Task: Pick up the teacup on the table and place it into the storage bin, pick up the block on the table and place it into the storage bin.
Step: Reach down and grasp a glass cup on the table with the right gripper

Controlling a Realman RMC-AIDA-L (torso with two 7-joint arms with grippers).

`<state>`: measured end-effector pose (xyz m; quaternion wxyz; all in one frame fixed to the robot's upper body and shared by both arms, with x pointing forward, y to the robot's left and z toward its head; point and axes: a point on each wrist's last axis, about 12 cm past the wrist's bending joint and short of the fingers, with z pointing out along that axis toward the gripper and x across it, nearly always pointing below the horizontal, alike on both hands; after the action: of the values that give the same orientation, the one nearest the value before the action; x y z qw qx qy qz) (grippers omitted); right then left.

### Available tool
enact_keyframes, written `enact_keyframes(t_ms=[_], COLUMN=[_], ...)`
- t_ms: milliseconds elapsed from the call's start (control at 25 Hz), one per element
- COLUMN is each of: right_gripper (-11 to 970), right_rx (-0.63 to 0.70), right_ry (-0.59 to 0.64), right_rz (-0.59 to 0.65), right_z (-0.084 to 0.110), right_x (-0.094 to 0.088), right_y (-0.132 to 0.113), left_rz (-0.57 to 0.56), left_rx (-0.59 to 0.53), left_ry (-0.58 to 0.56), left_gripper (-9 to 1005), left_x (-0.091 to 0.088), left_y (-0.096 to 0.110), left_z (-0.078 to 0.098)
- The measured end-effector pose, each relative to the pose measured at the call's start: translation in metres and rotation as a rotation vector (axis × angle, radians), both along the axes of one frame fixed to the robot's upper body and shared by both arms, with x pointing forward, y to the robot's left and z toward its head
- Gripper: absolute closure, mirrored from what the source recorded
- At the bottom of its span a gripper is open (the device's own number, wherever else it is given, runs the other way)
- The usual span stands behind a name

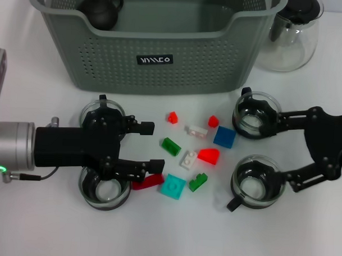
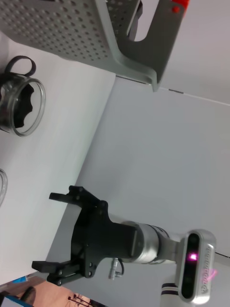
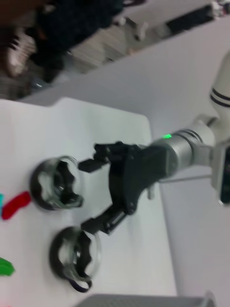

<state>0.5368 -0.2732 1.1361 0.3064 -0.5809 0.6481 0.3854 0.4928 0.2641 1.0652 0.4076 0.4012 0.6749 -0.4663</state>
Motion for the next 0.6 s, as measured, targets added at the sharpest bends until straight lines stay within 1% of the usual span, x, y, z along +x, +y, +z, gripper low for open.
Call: enact_keyframes(t_ms=[40, 80, 120, 280, 480, 600], right_gripper=[16, 16, 16, 16, 17, 17], right_rx=[-0.024, -0.087, -0.087, -0.19, -0.217, -0.229], right_ry=[0.002, 0.017, 0.017, 0.046, 0.054, 0.081], right_rz=[0.007, 0.012, 0.012, 0.015, 0.044, 0.041], right_z=[0.003, 0.01, 0.01, 0.018, 0.016, 0.017], right_x=[0.0, 0.0, 0.0, 0.0, -0.002, -0.001], right_y=[0.0, 0.0, 0.0, 0.009, 0.019, 0.024], left_rz=[0.001, 0.002, 0.004, 0.017, 0.032, 0.035], left_rx=[-0.003, -0.004, -0.005, -0.007, -0.005, -0.006], left_ry=[0.0, 0.001, 0.002, 0.012, 0.025, 0.026], left_gripper=[107, 107, 107, 107, 107, 107], left_x=[0.0, 0.0, 0.0, 0.0, 0.0, 0.0], left_y=[-0.001, -0.002, -0.003, -0.009, -0.011, -0.011], left_z=[0.0, -0.001, -0.001, -0.005, -0.009, -0.009])
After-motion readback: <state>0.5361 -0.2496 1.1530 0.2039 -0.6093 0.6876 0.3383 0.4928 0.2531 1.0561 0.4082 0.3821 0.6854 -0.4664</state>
